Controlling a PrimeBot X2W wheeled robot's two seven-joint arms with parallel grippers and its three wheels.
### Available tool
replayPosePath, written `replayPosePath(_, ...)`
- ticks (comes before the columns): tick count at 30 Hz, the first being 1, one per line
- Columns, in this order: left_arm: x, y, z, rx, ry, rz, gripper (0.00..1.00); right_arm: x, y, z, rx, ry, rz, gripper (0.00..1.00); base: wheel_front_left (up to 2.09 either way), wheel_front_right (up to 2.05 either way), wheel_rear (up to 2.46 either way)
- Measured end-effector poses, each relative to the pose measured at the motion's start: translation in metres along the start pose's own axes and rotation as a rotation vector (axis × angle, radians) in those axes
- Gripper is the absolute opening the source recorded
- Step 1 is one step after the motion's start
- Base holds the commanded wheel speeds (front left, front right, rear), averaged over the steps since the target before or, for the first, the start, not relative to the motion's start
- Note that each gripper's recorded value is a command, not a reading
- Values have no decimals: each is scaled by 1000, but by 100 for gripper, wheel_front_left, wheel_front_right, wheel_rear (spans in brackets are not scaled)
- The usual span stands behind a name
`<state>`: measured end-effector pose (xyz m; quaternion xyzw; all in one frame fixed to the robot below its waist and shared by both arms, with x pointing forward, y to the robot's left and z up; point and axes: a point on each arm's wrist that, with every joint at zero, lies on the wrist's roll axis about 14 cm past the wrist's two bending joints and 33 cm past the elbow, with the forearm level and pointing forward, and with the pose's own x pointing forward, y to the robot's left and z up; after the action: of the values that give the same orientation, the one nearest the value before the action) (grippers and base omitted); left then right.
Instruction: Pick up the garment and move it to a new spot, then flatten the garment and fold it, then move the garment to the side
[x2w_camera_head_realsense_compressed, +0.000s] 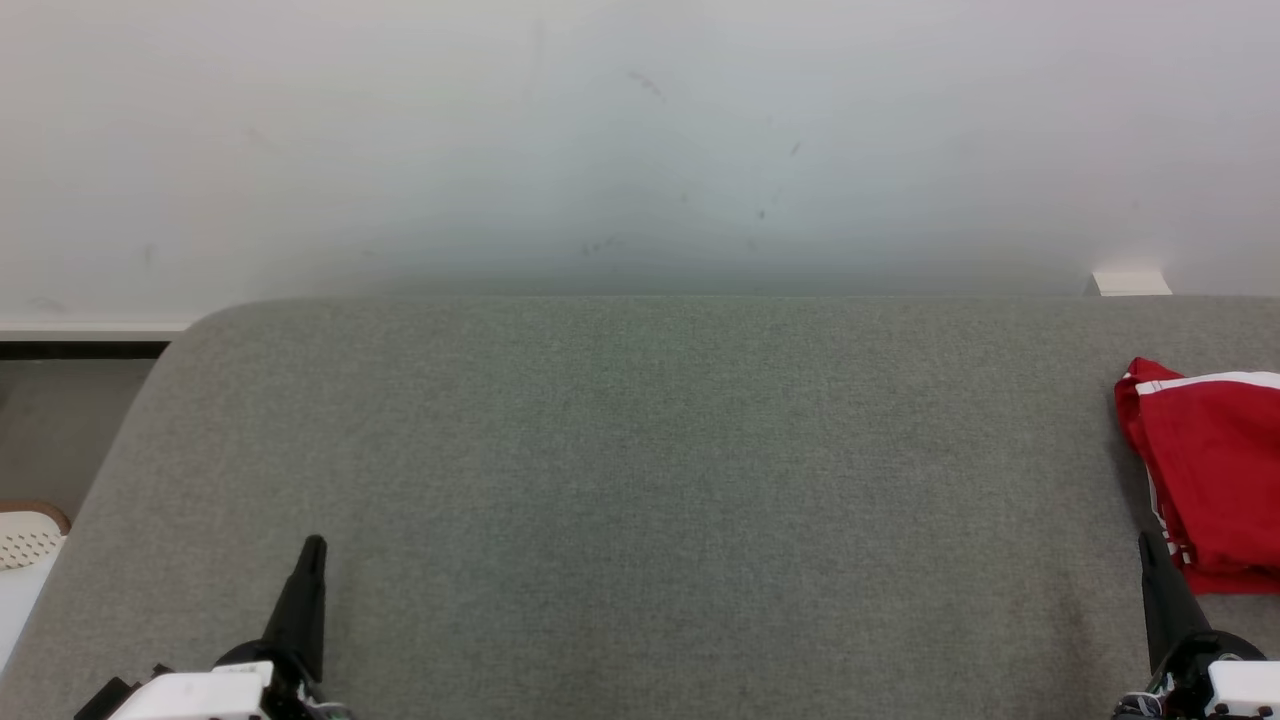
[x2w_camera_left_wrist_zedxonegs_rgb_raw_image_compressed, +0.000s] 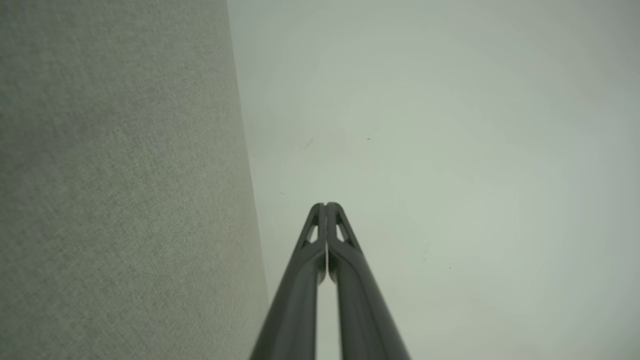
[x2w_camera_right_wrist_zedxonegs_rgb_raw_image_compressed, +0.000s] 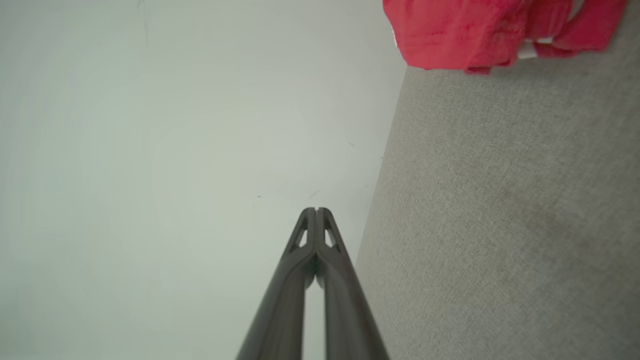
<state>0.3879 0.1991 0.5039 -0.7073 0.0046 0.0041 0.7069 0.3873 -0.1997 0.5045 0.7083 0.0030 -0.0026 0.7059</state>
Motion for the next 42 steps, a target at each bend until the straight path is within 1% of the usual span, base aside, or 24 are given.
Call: replayPosePath(42, 0, 0, 0, 0, 0, 0, 0, 0, 0, 0, 0, 0, 0, 0, 0, 0, 0)
